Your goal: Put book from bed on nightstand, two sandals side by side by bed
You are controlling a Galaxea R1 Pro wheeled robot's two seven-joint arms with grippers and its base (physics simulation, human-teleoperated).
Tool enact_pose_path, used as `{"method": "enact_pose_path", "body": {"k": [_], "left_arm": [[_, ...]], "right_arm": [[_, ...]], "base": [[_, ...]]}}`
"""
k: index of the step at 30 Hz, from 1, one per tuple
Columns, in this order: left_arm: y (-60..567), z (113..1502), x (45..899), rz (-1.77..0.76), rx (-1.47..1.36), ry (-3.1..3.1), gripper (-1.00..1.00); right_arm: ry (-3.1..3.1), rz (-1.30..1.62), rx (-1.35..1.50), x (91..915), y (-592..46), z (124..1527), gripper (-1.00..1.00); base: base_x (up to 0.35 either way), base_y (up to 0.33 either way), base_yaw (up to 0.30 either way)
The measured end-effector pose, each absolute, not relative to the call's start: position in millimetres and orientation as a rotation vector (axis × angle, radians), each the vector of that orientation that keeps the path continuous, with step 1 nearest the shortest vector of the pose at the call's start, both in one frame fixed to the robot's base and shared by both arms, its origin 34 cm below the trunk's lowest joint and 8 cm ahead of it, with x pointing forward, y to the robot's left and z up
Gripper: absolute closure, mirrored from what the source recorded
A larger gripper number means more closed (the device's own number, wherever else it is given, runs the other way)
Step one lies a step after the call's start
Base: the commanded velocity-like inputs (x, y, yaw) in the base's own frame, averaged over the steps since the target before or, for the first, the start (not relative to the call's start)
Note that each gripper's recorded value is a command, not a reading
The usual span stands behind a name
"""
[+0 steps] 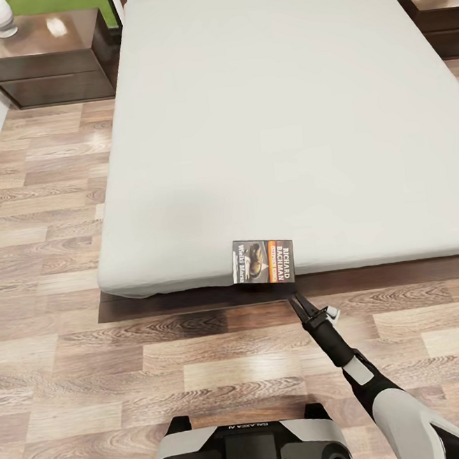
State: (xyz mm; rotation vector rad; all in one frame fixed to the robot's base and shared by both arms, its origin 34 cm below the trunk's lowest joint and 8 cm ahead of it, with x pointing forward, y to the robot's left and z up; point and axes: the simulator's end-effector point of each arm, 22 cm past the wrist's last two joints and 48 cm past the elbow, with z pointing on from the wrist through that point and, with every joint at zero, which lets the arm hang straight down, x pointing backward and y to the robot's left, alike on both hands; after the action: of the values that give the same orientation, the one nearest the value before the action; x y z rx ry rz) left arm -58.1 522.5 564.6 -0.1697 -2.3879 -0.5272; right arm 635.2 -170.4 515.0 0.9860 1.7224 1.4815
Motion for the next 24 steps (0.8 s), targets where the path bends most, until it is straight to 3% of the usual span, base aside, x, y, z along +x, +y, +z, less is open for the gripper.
{"method": "enact_pose_path", "body": {"k": [24], "left_arm": [[522.7, 558.1, -58.1, -0.527, -0.17, -2.388, -1.0]], "right_arm": [[1.72, 1.468, 0.989, 636.0, -175.0, 507.8, -1.0]], "base": [[0.0, 0.0, 0.0]]}}
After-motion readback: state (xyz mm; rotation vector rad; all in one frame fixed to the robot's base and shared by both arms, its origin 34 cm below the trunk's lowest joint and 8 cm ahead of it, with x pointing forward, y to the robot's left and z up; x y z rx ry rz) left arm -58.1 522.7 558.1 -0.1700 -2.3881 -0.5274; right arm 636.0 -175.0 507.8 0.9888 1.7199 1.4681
